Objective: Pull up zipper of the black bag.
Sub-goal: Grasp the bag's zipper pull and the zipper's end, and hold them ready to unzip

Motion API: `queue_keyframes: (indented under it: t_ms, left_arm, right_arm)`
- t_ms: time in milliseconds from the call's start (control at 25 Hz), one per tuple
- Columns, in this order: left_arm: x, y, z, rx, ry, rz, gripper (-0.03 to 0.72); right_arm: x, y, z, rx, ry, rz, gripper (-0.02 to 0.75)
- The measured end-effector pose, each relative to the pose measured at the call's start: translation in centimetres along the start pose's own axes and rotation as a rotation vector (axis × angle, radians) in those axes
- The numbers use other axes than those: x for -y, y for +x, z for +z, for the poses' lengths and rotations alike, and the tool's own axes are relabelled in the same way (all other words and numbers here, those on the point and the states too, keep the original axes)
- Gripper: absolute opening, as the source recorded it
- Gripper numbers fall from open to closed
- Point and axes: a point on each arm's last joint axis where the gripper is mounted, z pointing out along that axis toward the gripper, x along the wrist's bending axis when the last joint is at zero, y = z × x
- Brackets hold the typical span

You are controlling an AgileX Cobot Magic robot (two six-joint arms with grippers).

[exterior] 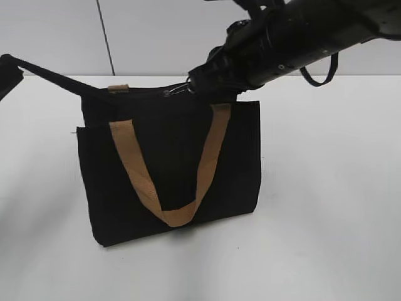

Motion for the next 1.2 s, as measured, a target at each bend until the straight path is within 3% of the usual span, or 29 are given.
queue_keyframes:
  t_ms: [400,800,880,1080,1200]
  left_arm:
    - [-0.1,0.1,0.0,-0.008,-0.007,-0.006,0.027]
    - [0.0,0.0,0.0,-0.004,-0.005,-0.003,0.027]
    - [0.1,0.1,0.0,-0.014,0.014,-0.004,0.027]
    - [0.5,0.5,0.0,-0.049,0.05,-0.013,0.064]
    - [0.6,0.6,-0.1,-0.064,0.069,-0.015,0.185]
  right_arm:
    - [0.0,-4.0,-2.4,0.065,0.014,0.085,-0.001]
    - [0.0,-3.9,-2.9,0.054,0.023,0.093,0.006]
    - [0.0,-3.9,-2.9,0.051,0.027,0.093,0.056]
    - [0.0,-3.2,-2.8,0.037,0.031,0.08,0.33]
    - [0.0,-3.1,-2.8,0.036,0.029,0.078,0.44]
